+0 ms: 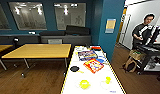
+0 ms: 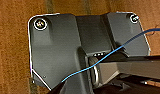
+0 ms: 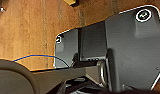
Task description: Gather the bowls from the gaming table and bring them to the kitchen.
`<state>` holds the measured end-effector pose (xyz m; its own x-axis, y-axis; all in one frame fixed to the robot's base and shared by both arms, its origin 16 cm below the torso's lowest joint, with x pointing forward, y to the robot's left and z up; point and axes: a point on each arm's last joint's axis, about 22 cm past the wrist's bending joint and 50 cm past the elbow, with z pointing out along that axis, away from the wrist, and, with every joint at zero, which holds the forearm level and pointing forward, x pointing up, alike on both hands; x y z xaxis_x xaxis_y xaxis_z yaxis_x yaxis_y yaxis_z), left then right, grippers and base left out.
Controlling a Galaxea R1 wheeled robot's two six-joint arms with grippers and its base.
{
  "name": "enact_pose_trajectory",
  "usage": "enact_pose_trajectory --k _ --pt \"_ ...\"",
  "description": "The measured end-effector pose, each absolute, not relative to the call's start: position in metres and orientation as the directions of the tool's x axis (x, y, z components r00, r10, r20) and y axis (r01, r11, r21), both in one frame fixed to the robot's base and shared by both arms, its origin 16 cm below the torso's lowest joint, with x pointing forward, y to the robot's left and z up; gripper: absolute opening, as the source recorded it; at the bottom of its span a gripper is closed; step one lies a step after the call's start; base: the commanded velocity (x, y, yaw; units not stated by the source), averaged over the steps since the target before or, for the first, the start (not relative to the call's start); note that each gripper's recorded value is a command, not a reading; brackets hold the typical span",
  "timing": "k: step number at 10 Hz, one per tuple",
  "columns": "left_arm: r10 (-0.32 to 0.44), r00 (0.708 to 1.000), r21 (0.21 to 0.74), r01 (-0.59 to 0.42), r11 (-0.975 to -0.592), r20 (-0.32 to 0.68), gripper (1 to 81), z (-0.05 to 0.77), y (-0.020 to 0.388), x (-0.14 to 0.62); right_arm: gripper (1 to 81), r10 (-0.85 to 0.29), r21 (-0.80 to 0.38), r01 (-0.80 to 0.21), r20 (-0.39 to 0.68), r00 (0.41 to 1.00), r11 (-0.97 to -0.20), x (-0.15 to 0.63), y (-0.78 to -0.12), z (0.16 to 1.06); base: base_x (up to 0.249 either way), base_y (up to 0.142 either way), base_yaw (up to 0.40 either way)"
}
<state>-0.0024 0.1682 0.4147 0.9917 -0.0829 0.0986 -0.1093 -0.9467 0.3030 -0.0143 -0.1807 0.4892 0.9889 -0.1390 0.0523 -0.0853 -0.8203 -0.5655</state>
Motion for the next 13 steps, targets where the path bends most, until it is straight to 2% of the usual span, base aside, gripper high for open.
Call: enact_pose_trajectory --k 6,10,13 --pt "-0.08 0.997 0.316 -0.073 -0.946 -0.009 81.1 0.411 0.166 -0.045 81.1 -0.204 -0.635 -0.155 0.004 0.979 -0.757 -0.006 -0.247 0.576 0.0 0.0 0.0" --pt "-0.078 0.997 0.316 -0.073 -0.946 -0.005 81.1 0.41 0.167 -0.044 81.1 -0.233 -0.678 -0.119 0.079 0.969 -0.725 0.059 -0.272 0.637 0.0 0.0 0.0" --pt "-0.078 0.997 0.316 -0.072 -0.946 -0.005 81.1 0.41 0.167 -0.044 81.1 -0.254 -0.709 -0.074 0.152 0.955 -0.701 0.136 -0.277 0.681 0.0 0.0 0.0"
